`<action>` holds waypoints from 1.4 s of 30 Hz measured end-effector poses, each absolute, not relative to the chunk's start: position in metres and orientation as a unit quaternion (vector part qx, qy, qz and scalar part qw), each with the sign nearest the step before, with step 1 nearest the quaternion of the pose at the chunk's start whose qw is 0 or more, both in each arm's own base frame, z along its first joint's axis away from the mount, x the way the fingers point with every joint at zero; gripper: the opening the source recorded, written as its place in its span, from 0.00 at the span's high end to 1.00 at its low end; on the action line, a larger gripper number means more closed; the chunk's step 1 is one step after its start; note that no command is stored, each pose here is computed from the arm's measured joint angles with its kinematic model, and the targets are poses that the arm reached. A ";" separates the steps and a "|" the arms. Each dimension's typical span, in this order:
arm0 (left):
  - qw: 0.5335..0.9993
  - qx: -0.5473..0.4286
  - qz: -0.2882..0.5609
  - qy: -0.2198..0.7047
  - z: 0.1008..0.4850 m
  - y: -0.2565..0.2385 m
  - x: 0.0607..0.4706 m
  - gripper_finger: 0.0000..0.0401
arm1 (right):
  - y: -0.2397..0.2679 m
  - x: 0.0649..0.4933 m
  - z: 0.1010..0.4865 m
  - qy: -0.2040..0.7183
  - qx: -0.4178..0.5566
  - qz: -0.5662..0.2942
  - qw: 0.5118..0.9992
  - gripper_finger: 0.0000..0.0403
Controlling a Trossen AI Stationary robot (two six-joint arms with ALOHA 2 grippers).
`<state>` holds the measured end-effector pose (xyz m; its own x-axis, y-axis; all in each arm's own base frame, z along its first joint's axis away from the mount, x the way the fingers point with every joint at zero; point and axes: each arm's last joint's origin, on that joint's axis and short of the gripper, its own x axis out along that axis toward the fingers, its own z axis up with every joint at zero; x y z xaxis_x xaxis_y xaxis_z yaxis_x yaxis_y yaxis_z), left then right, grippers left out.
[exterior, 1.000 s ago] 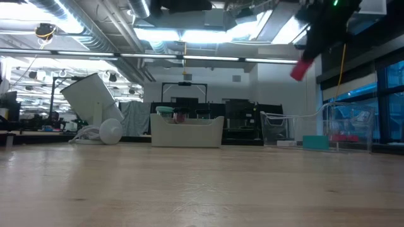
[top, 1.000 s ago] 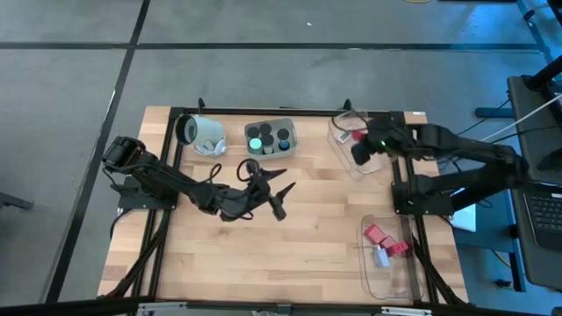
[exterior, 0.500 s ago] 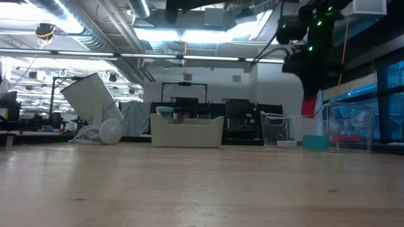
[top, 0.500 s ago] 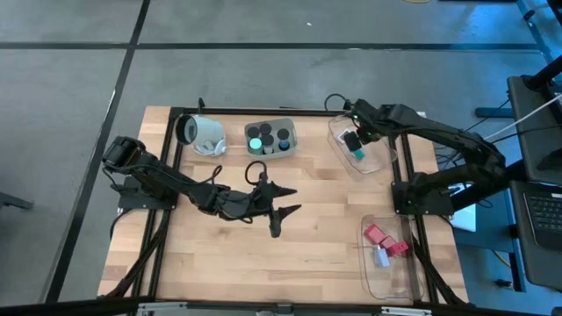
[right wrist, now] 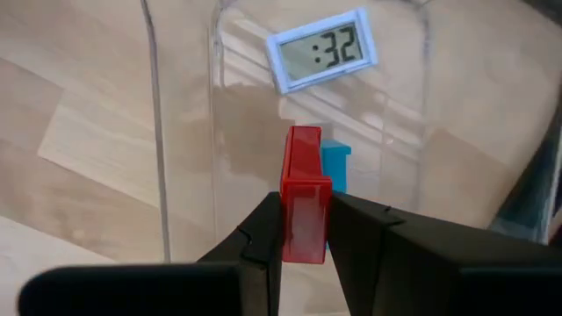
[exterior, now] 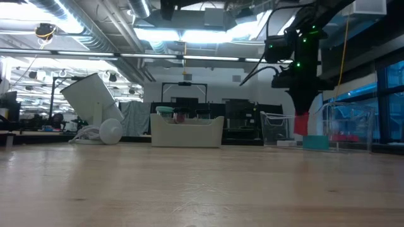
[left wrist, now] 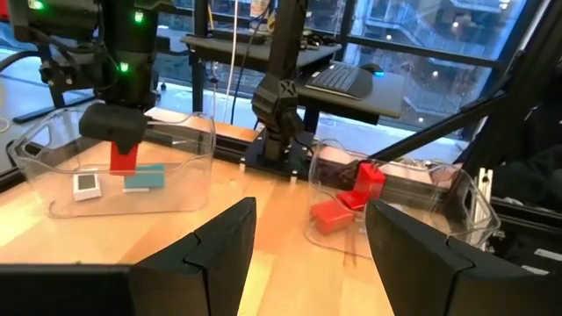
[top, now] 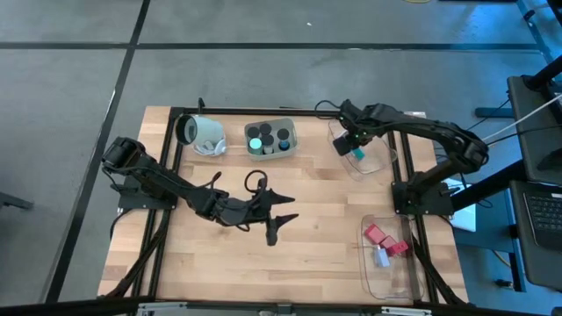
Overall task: Pick & Place Office items
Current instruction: Put the red digital clock into the top transparent bin, then return to Home Position
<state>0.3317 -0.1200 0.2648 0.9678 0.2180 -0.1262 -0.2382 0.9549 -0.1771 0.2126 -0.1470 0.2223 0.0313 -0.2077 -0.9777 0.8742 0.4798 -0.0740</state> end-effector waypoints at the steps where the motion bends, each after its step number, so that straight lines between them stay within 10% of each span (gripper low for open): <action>1: 0.987 -0.095 0.116 0.054 0.265 -0.120 0.332 0.47 | -0.147 0.213 0.221 0.561 0.299 -0.413 0.652 0.83; 32: 0.988 -0.078 0.116 0.067 0.262 -0.120 0.331 0.47 | -0.158 0.233 0.187 0.585 0.314 -0.389 0.638 0.78; 42: 0.988 -0.079 0.116 0.067 0.262 -0.120 0.331 0.47 | -0.158 0.233 0.187 0.586 0.303 -0.389 0.643 0.45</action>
<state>0.3313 -0.1198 0.2620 0.9638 0.2194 -0.1512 -0.2405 0.9606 -0.1395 0.2330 -0.1585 0.1871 0.0109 -0.1460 -0.9892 0.8558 0.5131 -0.0663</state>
